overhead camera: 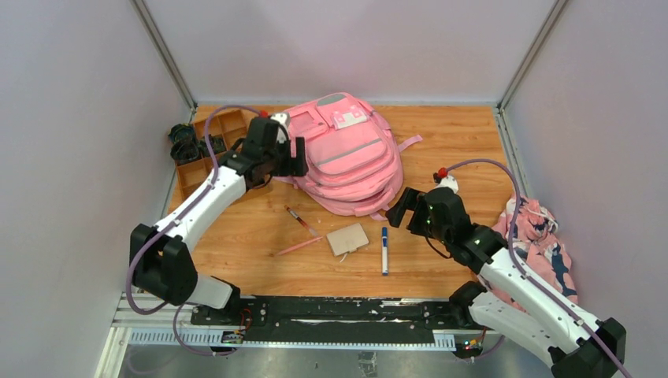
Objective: Pack the student bag
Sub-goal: Place the book in the student bag, then adjust the student bag at the center of the board.
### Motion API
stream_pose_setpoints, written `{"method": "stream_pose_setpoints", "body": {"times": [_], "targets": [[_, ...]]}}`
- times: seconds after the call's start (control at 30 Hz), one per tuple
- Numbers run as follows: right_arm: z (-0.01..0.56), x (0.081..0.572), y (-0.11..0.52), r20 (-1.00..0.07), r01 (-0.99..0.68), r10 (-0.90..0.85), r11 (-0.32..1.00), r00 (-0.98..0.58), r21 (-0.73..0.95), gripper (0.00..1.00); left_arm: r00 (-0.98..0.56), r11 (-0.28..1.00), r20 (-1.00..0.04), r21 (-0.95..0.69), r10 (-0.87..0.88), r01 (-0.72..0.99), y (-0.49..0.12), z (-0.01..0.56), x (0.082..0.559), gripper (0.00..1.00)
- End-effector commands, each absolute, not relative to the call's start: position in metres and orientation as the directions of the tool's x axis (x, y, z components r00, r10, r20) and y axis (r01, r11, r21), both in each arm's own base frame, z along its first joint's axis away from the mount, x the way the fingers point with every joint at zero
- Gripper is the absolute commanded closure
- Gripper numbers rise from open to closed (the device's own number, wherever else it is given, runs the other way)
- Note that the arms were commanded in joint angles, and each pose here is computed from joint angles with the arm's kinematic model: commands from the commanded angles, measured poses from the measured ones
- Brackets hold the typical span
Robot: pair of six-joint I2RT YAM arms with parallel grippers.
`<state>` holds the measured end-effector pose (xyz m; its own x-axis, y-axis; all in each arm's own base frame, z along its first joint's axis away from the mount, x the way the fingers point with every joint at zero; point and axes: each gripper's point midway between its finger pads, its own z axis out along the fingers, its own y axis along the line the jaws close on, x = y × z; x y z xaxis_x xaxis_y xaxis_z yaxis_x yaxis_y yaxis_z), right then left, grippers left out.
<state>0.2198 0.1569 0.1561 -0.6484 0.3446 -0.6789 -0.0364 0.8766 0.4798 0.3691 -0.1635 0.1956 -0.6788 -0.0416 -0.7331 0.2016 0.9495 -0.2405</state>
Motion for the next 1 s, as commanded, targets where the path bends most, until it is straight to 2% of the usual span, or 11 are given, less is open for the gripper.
{"method": "stream_pose_setpoints", "body": {"times": [0.0, 0.13, 0.27, 0.57, 0.7, 0.97], "targets": [[0.166, 0.221, 0.165, -0.688, -0.079, 0.327, 0.869, -0.647, 0.488, 0.02, -0.679, 0.962, -0.729, -0.24, -0.089, 0.132, -0.151, 0.157, 0.352, 0.17], [0.164, 0.219, 0.164, -0.686, -0.077, 0.333, 0.867, -0.647, 0.493, 0.03, -0.698, 0.956, -0.709, -0.262, -0.099, 0.13, -0.15, 0.128, 0.337, 0.31], [0.161, 0.218, 0.162, -0.686, -0.073, 0.332, 0.869, -0.648, 0.49, 0.03, -0.64, 0.931, -0.756, -0.318, -0.136, 0.178, -0.158, 0.118, 0.336, 0.38], [0.159, 0.214, 0.163, -0.671, -0.068, 0.343, 0.86, -0.657, 0.506, 0.03, -0.482, 0.931, -0.875, -0.144, 0.038, 0.335, -0.157, 0.11, 0.359, 0.36], [0.159, 0.213, 0.164, -0.667, -0.073, 0.341, 0.857, -0.662, 0.51, 0.03, -0.495, 0.929, -0.861, -0.081, 0.117, 0.36, -0.157, 0.093, 0.368, 0.36], [0.158, 0.209, 0.161, -0.665, -0.065, 0.347, 0.857, -0.662, 0.512, 0.03, -0.521, 0.921, -0.845, -0.102, 0.119, 0.376, -0.164, 0.077, 0.377, 0.4]]}}
